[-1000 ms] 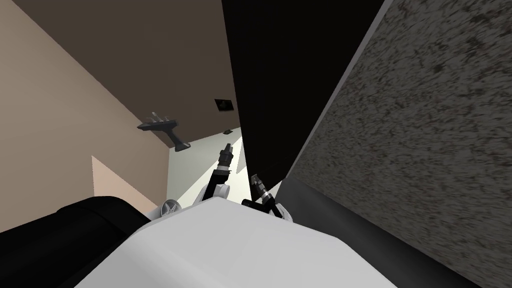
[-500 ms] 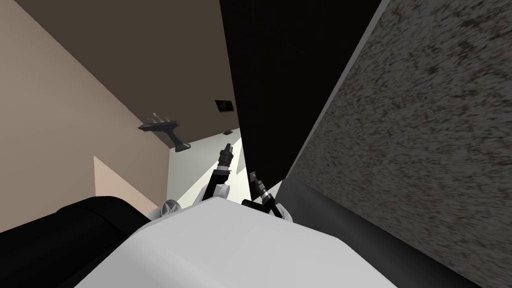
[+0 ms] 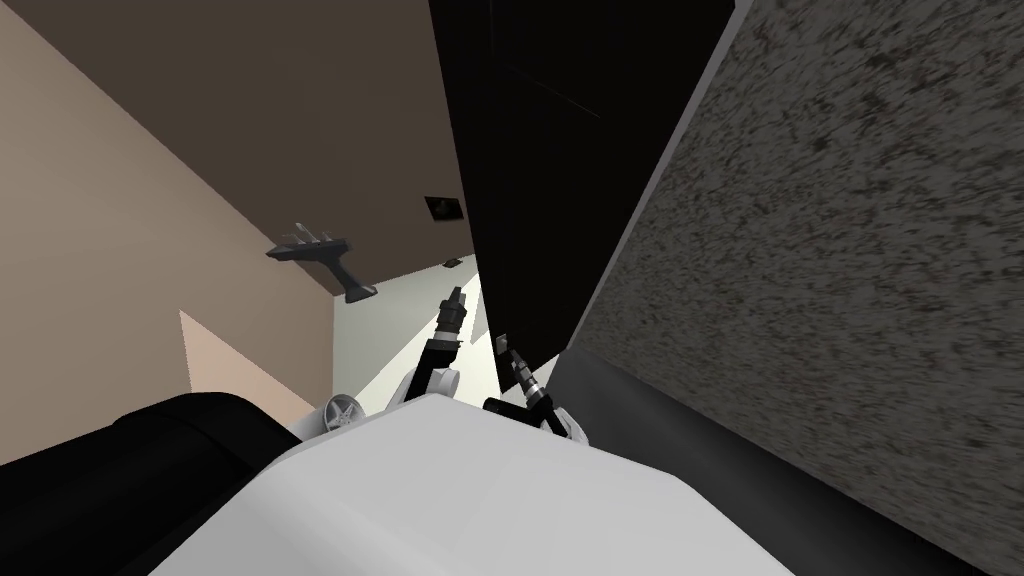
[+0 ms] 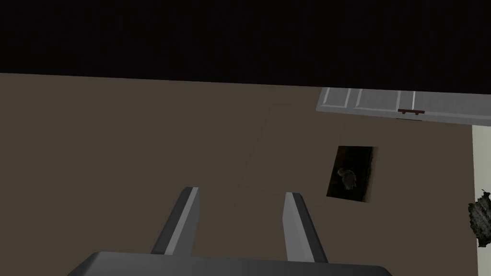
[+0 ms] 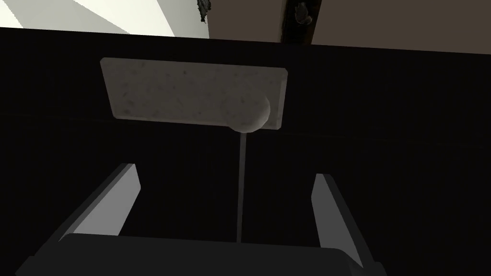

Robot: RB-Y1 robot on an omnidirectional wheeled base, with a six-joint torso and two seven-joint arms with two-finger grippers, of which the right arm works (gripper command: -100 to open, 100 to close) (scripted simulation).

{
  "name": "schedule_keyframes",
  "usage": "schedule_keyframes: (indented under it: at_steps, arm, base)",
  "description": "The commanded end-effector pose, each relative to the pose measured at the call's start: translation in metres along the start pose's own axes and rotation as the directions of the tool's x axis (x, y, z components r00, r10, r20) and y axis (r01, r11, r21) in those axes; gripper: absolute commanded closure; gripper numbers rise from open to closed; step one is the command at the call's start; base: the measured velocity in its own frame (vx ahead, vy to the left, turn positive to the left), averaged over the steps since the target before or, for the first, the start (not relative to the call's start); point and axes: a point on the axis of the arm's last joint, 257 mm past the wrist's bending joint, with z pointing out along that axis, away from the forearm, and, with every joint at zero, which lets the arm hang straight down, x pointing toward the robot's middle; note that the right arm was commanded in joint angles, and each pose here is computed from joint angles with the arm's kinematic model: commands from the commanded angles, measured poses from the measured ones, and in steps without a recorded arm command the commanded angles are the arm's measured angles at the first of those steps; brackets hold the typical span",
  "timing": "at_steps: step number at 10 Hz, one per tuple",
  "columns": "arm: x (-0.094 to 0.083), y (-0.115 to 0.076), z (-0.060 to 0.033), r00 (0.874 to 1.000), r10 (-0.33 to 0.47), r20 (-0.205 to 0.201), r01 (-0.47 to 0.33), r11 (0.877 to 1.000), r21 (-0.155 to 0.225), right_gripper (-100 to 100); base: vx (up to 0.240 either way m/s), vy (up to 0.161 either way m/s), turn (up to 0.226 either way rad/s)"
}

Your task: Push the door open

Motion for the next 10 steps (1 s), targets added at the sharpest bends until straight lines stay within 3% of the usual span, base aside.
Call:
schedule_keyframes:
  at_steps: [1,4,10]
  arm:
    - [-0.0012,0.0014,0.0003,1.0,0.008,0.01,-0.008,1.0,-0.004,-100]
    - [-0.0048,-0.0003,-0.0018,1.0,0.003,0.016,-0.003,1.0,-0.002,-100]
    - [-0.0073,0.001,-0.0017,1.0,0.0,0.028,0.0,1.0,-0.011,-100]
  base:
    - [-0.206,-0.117,-0.092]
    - [-0.077,-0.04,-0.016]
    - [0.147,0.135,0.018]
